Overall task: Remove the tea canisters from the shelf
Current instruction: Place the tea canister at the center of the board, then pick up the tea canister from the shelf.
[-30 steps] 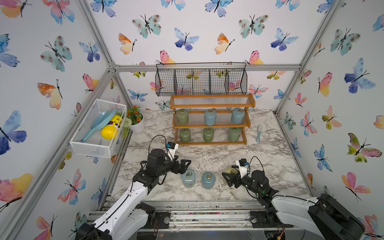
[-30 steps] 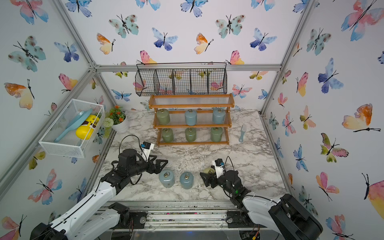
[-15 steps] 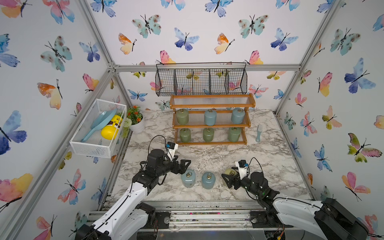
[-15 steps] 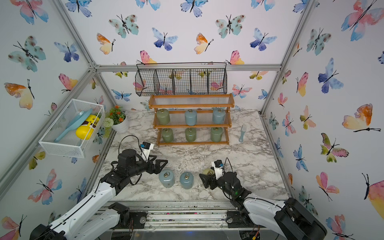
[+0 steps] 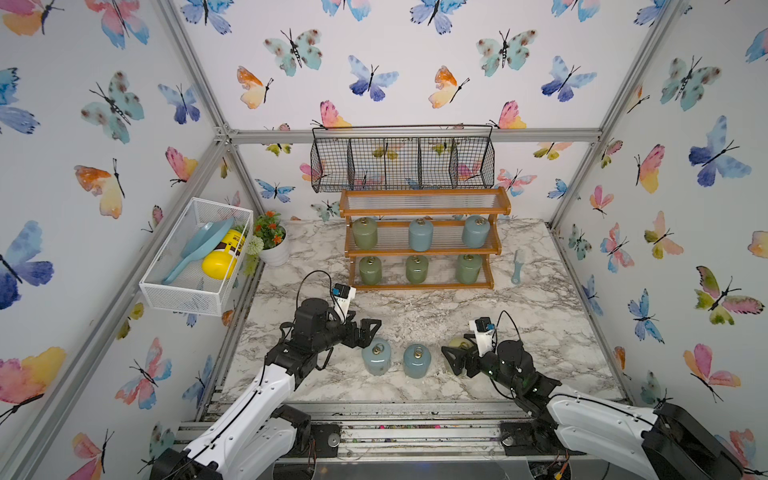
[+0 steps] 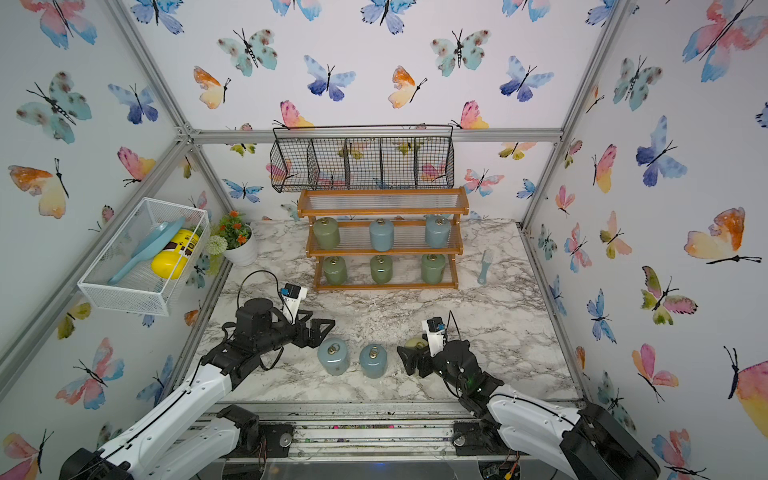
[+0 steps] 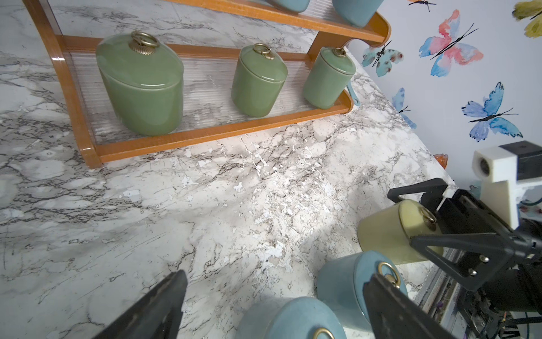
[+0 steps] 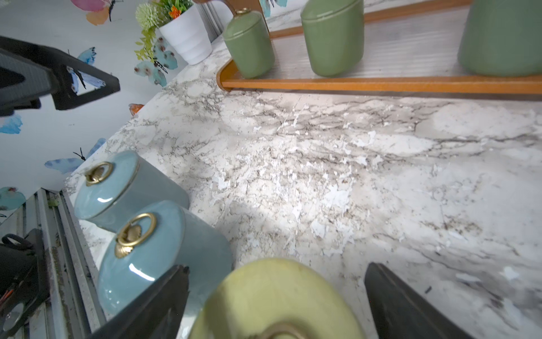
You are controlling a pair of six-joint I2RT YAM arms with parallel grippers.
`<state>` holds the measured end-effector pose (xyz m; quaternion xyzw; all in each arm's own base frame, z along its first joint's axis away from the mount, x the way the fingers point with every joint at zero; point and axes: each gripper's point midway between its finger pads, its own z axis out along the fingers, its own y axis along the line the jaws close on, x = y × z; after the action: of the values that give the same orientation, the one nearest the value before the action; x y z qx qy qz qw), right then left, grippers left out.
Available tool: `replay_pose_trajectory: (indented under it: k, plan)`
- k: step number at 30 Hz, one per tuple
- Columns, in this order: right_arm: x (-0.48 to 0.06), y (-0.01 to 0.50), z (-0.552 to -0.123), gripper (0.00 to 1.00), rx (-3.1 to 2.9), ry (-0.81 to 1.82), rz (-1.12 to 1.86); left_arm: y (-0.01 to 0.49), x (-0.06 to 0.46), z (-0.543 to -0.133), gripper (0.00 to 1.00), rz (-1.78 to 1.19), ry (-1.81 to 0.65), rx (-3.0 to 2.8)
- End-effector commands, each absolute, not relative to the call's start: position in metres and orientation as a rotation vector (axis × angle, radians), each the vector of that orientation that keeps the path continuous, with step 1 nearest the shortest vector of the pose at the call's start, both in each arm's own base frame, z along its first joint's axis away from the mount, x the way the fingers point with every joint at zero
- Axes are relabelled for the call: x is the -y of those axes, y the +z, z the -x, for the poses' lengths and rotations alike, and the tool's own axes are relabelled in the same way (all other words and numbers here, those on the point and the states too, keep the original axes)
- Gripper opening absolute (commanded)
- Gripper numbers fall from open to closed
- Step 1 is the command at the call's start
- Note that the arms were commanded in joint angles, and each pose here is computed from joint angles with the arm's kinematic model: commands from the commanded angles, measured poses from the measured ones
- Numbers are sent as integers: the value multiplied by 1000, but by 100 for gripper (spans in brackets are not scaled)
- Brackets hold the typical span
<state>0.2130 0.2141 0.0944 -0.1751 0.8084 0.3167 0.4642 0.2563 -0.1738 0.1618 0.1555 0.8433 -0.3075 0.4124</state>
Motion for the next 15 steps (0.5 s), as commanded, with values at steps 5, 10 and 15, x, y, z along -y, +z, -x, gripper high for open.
replay_pose_trajectory:
  k: [5, 10, 15]
  plan:
    - [-214, 126, -224, 100, -1979, 724, 407, 196, 167, -277, 98, -348, -678, -2045]
    - [-215, 150, -228, 100, -1936, 726, 395, 207, 165, -299, 98, -338, -601, -2033]
    - [-214, 168, -237, 100, -1904, 686, 384, 213, 162, -336, 99, -298, -490, -2043]
